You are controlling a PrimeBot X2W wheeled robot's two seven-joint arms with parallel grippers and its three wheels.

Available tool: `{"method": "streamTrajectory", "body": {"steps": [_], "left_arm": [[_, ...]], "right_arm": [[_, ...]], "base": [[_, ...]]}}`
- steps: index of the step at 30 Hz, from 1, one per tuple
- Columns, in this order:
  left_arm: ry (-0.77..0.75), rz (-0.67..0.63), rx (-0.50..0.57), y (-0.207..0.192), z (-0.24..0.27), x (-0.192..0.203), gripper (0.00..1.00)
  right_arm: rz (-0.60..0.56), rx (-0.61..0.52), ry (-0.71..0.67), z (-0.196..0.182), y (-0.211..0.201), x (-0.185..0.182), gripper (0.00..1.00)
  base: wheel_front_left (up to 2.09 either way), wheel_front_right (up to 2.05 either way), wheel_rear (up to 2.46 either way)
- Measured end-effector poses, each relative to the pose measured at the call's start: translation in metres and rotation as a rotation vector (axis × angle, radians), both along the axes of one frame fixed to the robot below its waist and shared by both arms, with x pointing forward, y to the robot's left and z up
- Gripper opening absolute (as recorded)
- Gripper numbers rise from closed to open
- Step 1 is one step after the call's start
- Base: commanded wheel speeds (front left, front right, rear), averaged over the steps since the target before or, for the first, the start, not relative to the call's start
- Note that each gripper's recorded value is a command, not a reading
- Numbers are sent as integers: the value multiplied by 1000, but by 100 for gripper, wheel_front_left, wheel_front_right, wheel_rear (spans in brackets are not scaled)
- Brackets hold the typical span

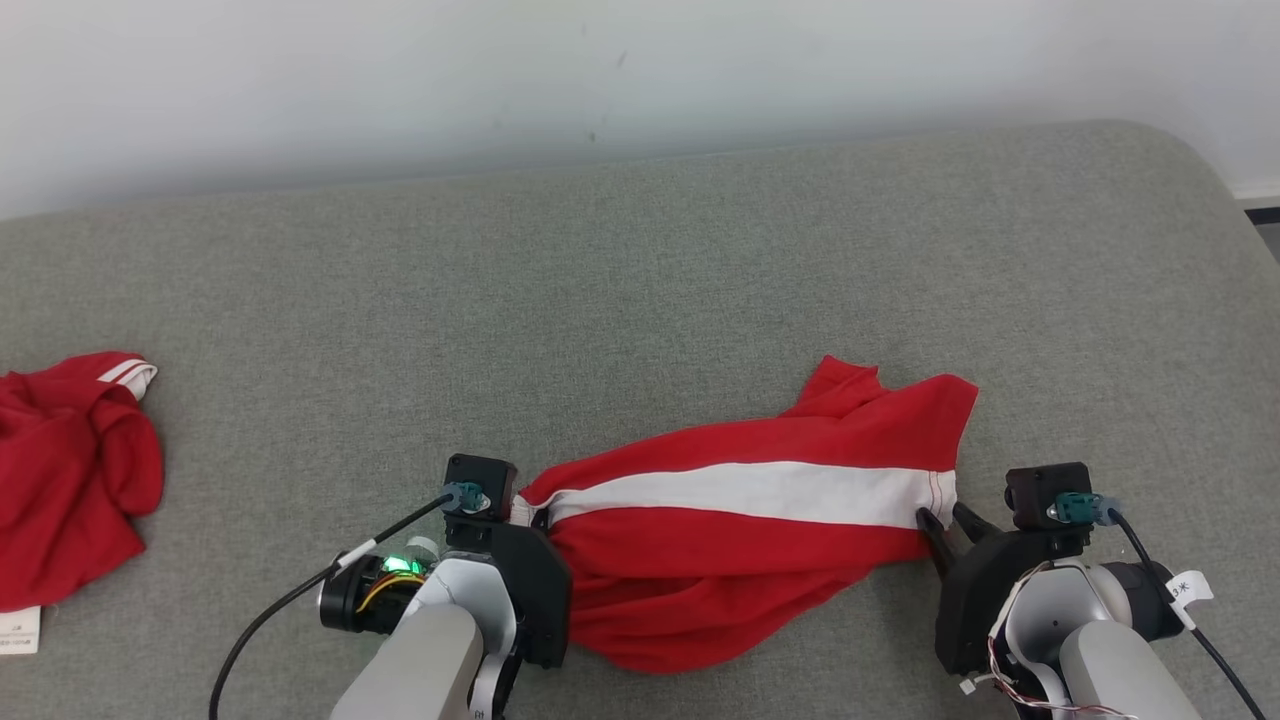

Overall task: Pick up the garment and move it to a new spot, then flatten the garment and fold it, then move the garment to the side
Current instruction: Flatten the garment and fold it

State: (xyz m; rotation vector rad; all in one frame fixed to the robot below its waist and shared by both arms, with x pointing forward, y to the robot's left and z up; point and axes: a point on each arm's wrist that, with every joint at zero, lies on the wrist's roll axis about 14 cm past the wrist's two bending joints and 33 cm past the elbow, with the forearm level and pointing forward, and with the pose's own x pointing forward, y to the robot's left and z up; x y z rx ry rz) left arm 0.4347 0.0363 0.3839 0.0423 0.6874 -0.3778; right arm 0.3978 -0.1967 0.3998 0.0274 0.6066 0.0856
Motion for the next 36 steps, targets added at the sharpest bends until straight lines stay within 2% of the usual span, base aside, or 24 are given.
{"method": "streamTrajectory", "body": {"steps": [1,3,4,5,6,7,8,18,25,26,27,36], "left_arm": [[2,-4,-6,-1,0,0,49],[8,-10,-14,-4,-1,-1,45],[9,-13,-22,-5,-1,-2,39],[8,-15,-26,-6,-2,-1,26],[7,-16,-32,-7,-1,-1,23],[5,-16,-41,-8,-1,0,18],[2,-16,-45,-9,0,0,0],[-86,24,-113,-10,20,12,0],[-74,33,-115,-7,18,5,0],[-73,32,-117,-7,18,5,0],[-70,32,-117,-7,17,5,0],[-50,32,-109,-6,8,4,0]], "right_arm": [[-2,4,3,-1,0,0,45],[-5,9,11,-3,0,0,41],[-7,13,13,-4,0,0,37],[-7,13,13,-4,0,1,19],[-7,13,13,-4,0,2,2],[-6,15,10,-4,0,3,0],[-4,16,3,-3,1,5,0],[-2,37,-127,23,2,19,0],[-42,27,-71,10,-15,1,0],[-43,28,-72,10,-15,1,67],[-43,28,-71,10,-15,1,100],[-20,28,-3,-5,-5,1,100]], "base": [[0,0,0],[0,0,0],[0,0,0],[0,0,0],[0,0,0],[0,0,0],[0,0,0],[0,0,0],[0,0,0],[0,0,0],[0,0,0],[0,0,0]]}}
